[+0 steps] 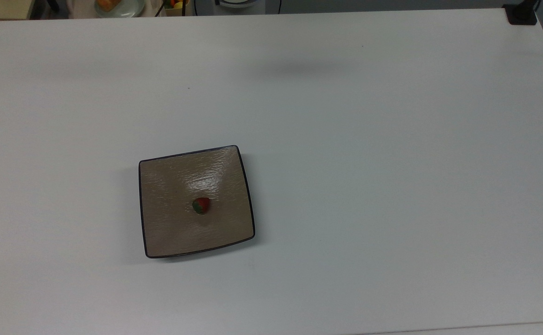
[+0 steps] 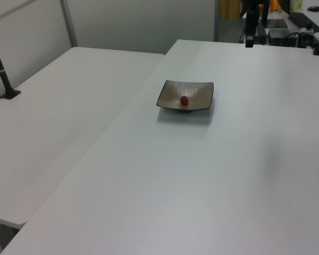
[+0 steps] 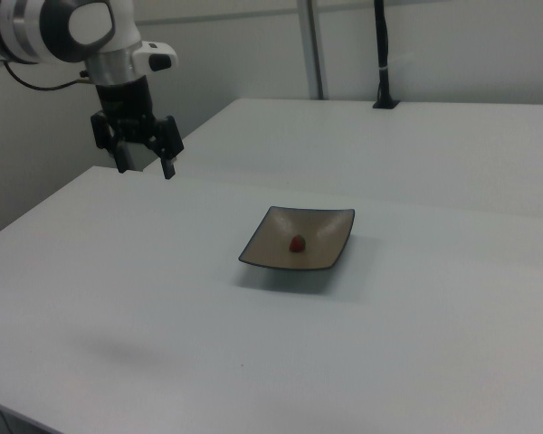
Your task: Strawberries on a ceramic plate
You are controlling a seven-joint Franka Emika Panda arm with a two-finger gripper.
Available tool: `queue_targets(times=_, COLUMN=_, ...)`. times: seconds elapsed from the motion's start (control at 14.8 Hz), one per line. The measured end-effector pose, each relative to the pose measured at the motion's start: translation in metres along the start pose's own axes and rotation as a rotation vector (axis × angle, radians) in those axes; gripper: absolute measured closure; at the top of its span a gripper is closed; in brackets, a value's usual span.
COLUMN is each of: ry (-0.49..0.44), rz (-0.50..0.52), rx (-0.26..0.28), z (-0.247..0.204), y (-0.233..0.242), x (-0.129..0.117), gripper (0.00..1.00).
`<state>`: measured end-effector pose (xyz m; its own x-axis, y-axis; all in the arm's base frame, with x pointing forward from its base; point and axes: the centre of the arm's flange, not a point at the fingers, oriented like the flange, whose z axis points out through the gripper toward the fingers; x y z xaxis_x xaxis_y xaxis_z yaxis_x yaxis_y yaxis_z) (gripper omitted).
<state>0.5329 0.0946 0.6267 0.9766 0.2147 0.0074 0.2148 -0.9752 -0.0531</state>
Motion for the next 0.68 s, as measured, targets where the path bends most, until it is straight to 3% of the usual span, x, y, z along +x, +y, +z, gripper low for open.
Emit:
queue_targets(times=0.27, ry=0.074, rz=-0.004, rx=0.010, z=0.009, y=-0.004, x=0.011, gripper=0.00)
queue_targets(times=0.68, ry=0.075, rz=-0.001, rx=0.010, z=0.020, y=-0.002, x=0.018, gripper=0.00)
